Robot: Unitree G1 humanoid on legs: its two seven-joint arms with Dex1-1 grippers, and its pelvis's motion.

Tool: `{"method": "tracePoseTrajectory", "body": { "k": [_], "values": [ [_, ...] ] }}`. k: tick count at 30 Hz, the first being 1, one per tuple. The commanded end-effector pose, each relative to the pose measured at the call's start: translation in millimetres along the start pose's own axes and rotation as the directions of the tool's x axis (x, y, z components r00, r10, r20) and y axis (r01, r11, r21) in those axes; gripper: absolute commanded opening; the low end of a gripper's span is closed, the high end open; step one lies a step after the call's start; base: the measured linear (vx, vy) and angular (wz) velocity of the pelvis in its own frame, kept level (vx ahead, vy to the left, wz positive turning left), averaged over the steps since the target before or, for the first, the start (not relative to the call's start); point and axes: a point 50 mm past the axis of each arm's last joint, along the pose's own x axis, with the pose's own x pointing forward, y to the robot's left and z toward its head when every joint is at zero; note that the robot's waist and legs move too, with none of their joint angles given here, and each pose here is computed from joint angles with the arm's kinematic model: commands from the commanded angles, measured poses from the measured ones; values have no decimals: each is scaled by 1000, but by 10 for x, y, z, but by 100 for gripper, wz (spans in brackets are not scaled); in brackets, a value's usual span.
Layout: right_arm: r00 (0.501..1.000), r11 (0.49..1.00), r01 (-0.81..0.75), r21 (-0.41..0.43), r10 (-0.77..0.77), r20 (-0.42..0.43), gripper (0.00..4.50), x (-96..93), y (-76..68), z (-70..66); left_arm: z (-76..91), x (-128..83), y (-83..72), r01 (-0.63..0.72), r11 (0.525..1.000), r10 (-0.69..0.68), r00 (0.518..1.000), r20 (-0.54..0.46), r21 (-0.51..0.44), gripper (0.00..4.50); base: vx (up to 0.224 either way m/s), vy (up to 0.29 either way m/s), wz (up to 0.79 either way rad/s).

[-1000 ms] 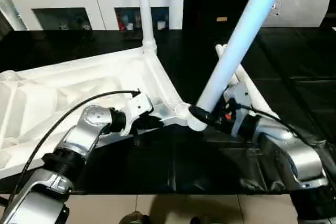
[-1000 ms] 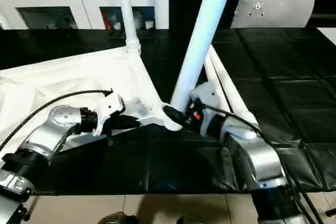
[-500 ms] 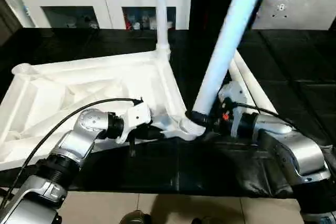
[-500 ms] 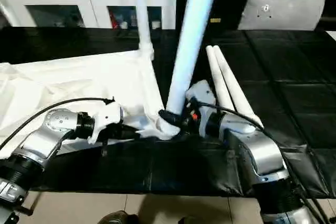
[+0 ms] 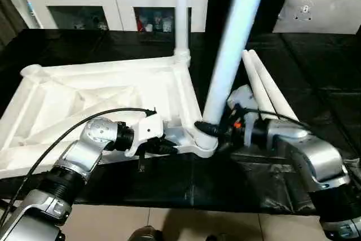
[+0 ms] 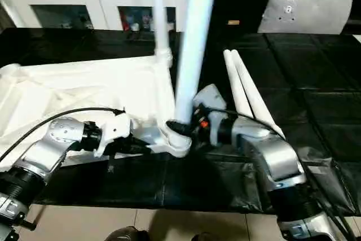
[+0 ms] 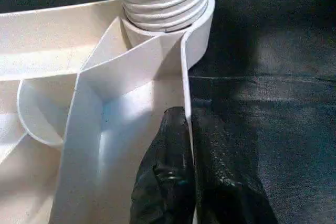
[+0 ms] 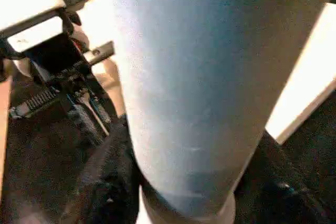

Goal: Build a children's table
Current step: Insert table leg to table base

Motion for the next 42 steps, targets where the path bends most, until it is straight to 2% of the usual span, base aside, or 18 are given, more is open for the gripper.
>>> {"method": "tracePoseTrajectory", "body": {
  "k": [1,13,18,20,23,25,27,29,30,33,36,42],
  "values": [
    [998,1000,-10,23,11,-62,190,25,5,-103,97,69,-69,83,994,-84,996,11,68,0,0,0,0],
    [996,997,-33,77,39,-80,190,67,44,-207,57,59,27,-21,995,23,999,-24,96,0,0,0,0],
    [999,987,0,164,5,-31,190,59,15,-267,56,47,26,-24,996,25,1000,-15,87,0,0,0,0],
    [1000,978,20,210,-17,-14,190,25,5,-332,51,40,27,-26,996,27,1000,-13,83,0,0,0,0],
    [1000,972,30,233,-29,-7,190,-1,3,-375,46,38,30,-27,996,28,1000,-12,82,0,0,0,0],
    [999,963,43,265,-42,-11,190,-77,53,-525,39,38,38,-36,996,37,999,-11,80,0,0,0,0],
    [999,962,45,269,-43,-13,190,-95,71,-559,39,38,40,-38,996,39,999,-11,79,0,0,0,0],
    [998,970,58,237,-49,-44,190,-115,98,-603,38,38,41,-40,996,41,999,-12,78,0,0,0,0],
    [994,983,66,173,-50,-93,190,-122,111,-640,39,39,44,-40,996,42,999,-16,80,0,0,0,0],
    [988,993,52,104,-36,-147,190,-110,119,-661,40,44,44,-36,996,38,999,-21,86,0,0,0,0],
    [983,997,27,66,-14,-181,190,-76,116,-657,43,49,42,-27,995,30,999,-28,95,0,0,0,0],
    [961,996,-71,50,82,-264,189,-23,135,-696,73,47,50,-3,993,8,999,-37,119,0,0,0,0]
  ]
}}
